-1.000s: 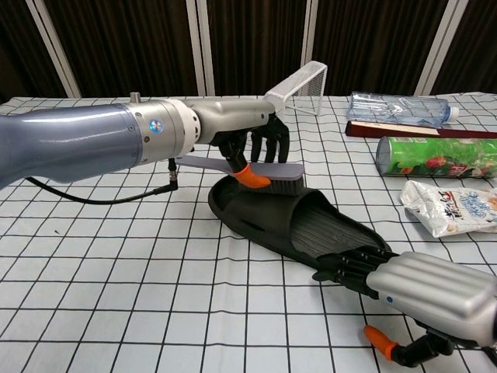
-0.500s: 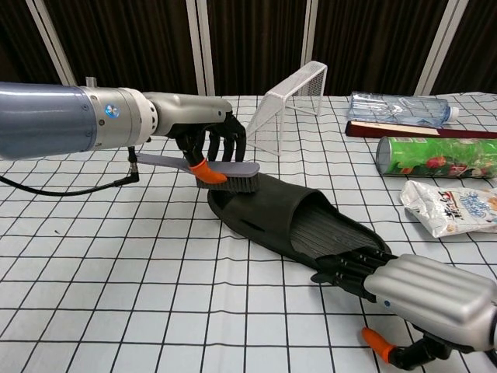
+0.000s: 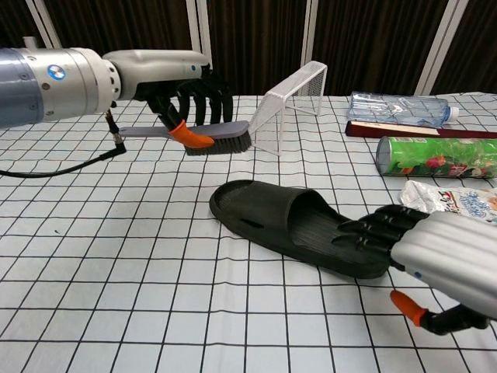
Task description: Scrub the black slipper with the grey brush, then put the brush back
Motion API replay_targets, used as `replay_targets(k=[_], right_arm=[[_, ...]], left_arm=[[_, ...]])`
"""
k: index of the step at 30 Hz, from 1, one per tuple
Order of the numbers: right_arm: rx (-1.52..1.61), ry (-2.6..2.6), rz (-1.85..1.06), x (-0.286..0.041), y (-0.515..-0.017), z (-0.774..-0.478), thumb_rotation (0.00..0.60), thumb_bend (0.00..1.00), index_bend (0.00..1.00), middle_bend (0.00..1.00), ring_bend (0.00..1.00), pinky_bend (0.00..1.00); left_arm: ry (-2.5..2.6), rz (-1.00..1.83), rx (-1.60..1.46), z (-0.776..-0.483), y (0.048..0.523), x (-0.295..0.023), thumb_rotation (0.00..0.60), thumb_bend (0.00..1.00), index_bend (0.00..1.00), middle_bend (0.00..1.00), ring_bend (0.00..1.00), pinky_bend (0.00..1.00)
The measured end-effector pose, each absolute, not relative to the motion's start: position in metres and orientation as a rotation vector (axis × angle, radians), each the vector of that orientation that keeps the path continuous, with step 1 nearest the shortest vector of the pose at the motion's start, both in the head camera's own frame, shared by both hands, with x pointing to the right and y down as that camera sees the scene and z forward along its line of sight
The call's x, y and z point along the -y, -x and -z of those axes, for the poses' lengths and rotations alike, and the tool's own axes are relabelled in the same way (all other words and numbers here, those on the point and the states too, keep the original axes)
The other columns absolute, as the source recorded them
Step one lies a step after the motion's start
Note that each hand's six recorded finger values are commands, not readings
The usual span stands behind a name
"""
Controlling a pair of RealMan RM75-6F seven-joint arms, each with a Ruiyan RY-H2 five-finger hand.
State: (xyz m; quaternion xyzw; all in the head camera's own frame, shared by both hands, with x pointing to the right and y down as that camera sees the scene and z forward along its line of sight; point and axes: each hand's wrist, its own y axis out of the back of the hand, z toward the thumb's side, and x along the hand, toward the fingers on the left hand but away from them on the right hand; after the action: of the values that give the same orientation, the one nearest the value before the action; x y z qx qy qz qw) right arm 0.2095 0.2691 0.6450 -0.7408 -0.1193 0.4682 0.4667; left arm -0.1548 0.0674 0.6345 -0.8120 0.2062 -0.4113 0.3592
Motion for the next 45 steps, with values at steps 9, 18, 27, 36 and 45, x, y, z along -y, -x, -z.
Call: replay_targets(k=[9,18,27,36,45], right_arm=[[0.47,1.683,-1.252,-0.242,-0.255,-0.606,0.523,0.61,0.0,0.0,0.0,0.0],[0.793,1.618,-1.399,-0.233,-0.331,-0.579,0.523,0.61,0.0,0.0,0.0,0.0],[0.91,1.615,-1.414,-0.24,-0.365,-0.573,0.523,0.61,0.0,0.0,0.0,0.0],[0.944,1.626,-1.392,-0.241,-0.373,-0.567,0.522,0.61,0.0,0.0,0.0,0.0],[0.948,1.625,-1.405,-0.242,-0.374,-0.57,0.523,0.61,0.0,0.0,0.0,0.0]], left_arm=[[2.117,1.186,-0.552,-0.63,0.23,-0.096,0.6,0.66,0.53,0.55,0.42,0.47],[2.078,1.279,-0.513,-0.643,0.301,-0.148,0.6,0.63,0.52,0.54,0.42,0.45],[1.923,1.316,-0.499,-0.68,0.307,-0.164,0.6,0.56,0.48,0.52,0.38,0.41],[1.906,1.387,-0.505,-0.716,0.293,-0.176,0.6,0.16,0.25,0.33,0.24,0.32],[2.01,1.341,-0.526,-0.707,0.281,-0.172,0.474,0.0,0.0,0.0,0.0,0.2]])
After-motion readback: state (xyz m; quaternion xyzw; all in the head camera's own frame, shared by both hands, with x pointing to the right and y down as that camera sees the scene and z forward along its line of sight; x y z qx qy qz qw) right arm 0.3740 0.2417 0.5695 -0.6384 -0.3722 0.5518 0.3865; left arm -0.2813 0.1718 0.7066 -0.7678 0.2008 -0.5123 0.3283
